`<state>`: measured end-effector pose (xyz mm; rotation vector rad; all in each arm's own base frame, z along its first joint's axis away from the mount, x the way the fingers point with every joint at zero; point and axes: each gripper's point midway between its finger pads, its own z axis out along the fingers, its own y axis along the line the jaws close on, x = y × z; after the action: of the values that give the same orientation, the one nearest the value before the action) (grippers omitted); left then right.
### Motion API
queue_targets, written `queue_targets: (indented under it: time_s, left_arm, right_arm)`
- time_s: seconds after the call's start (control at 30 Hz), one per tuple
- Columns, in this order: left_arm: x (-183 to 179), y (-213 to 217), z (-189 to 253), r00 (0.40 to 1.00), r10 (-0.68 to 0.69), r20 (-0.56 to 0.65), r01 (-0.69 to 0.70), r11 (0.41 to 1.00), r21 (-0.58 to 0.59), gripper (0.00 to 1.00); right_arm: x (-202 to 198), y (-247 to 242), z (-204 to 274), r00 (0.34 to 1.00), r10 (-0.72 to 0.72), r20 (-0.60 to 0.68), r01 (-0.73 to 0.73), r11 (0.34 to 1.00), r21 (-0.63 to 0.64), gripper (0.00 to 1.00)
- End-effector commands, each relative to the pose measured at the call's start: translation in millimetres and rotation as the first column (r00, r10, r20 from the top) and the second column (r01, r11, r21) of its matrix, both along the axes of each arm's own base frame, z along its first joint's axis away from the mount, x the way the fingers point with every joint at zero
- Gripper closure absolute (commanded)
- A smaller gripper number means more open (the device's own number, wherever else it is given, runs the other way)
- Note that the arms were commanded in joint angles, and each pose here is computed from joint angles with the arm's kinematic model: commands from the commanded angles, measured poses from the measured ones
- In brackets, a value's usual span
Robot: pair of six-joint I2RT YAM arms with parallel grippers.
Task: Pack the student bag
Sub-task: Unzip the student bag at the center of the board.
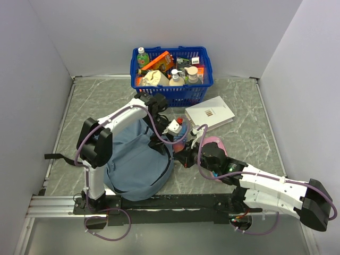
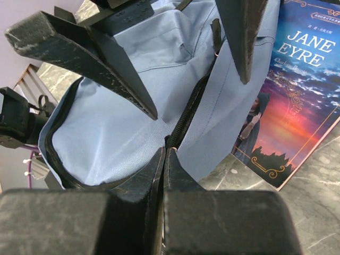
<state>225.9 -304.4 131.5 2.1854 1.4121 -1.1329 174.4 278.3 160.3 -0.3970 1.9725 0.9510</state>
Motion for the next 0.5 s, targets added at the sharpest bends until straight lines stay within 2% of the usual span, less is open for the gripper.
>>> queue_targets:
  time_s: [0.0,0.23,0.27,0.33,0.37,0.47]
  left_arm:
    - [-16.7,2.4,-9.0,0.995,-0.094,-0.017,0.094,0.995,0.014,0.17]
    - [-18.4,1.7,-21.6,0.994,-0.110,0.007,0.109,0.993,0.043,0.35]
    - [-18.5,1.5,-23.0,0.993,-0.114,0.008,0.114,0.992,0.049,0.44]
    - [-18.2,1.4,-25.0,0.993,-0.119,-0.007,0.119,0.991,0.068,0.56]
    - [-17.5,0.4,-24.9,0.993,-0.118,-0.011,0.118,0.990,0.073,0.70]
    - [-7.7,-3.5,-22.1,0.996,-0.088,0.006,0.087,0.992,0.093,0.93]
  right_arm:
    - [6.6,4.6,26.8,0.998,-0.017,0.054,0.013,0.996,0.086,1.00]
    - [6.8,7.7,26.9,0.999,-0.010,0.052,0.005,0.995,0.095,1.00]
    - [6.8,8.2,27.1,0.999,-0.009,0.053,0.004,0.995,0.096,1.00]
    - [6.9,7.7,27.7,0.998,-0.010,0.055,0.004,0.995,0.097,1.00]
    - [7.1,7.5,28.2,0.998,-0.011,0.056,0.006,0.995,0.098,1.00]
    - [7.0,5.7,27.1,0.998,-0.015,0.056,0.010,0.996,0.090,1.00]
